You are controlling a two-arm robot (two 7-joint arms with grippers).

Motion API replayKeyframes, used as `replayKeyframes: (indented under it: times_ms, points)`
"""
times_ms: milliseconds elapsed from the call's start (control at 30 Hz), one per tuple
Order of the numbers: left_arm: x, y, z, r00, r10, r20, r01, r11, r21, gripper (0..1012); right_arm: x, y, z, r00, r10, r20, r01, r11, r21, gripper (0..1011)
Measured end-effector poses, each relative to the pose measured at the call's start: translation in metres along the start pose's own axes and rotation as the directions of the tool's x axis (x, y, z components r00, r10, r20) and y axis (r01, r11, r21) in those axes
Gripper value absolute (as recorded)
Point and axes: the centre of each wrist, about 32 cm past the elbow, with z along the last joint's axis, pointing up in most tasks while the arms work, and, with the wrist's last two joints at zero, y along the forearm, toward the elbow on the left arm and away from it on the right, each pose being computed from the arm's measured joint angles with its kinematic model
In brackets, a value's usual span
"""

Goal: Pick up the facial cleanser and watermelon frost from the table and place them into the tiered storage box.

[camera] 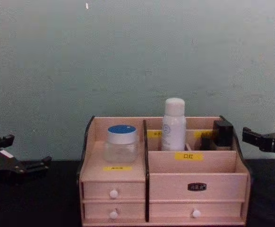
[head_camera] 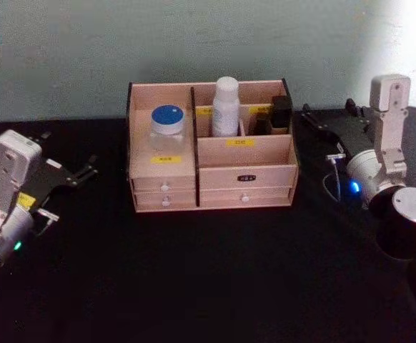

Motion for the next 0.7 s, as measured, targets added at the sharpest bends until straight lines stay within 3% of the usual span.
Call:
replayKeyframes:
  times_ms: [700]
  points:
    - [0.0000, 0.0000, 0.0000, 1.0000, 0.000, 0.000, 0.000, 1.0000, 0.000, 1001, -0.0001, 0.0001, 0.0011, 1.000, 0.002, -0.001, -0.002, 1.000, 0.006, 1000]
